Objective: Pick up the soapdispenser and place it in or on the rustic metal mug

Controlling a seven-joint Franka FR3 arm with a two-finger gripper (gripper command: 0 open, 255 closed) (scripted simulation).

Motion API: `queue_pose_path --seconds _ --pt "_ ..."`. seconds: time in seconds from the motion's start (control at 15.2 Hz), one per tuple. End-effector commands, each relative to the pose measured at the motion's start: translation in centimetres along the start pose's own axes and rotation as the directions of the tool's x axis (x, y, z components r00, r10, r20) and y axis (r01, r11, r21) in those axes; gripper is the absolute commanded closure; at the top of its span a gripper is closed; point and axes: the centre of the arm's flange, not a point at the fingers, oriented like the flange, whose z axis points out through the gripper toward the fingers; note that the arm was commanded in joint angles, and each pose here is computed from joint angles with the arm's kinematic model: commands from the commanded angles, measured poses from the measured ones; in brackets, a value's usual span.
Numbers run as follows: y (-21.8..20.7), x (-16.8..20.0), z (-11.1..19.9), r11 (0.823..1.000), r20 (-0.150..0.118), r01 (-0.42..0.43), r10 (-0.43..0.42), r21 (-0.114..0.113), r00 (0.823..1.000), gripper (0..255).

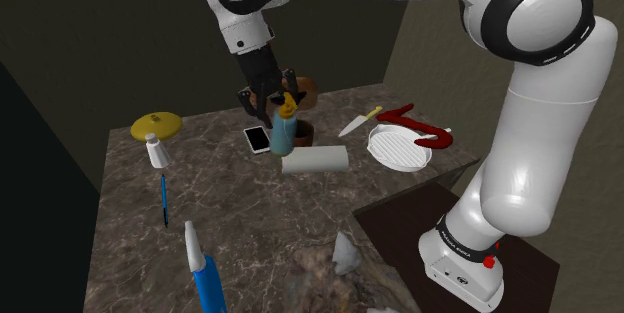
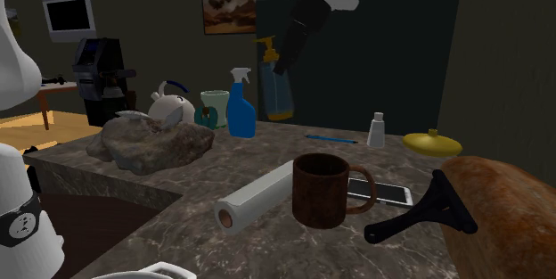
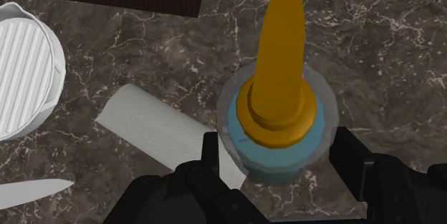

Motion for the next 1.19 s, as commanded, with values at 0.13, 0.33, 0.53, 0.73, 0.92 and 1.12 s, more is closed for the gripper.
queue_pose_path --seconds 0.13,0.33,0.53,0.73,0.92,1.12 --pt "0.3 -0.9 -1.9 1.000 0.000 0.000 0.000 0.000 1.000 255" --pt "2.3 0.6 -2.8 1.000 0.000 0.000 0.000 0.000 1.000 255" --pt "5.2 3.1 -3.8 1.000 0.000 0.000 0.000 0.000 1.000 255" --pt "8.2 5.5 -4.9 1.000 0.000 0.000 0.000 0.000 1.000 255" --pt "11.1 8.0 -5.9 1.000 0.000 0.000 0.000 0.000 1.000 255" --pt "14.4 10.7 -7.1 1.000 0.000 0.000 0.000 0.000 1.000 255"
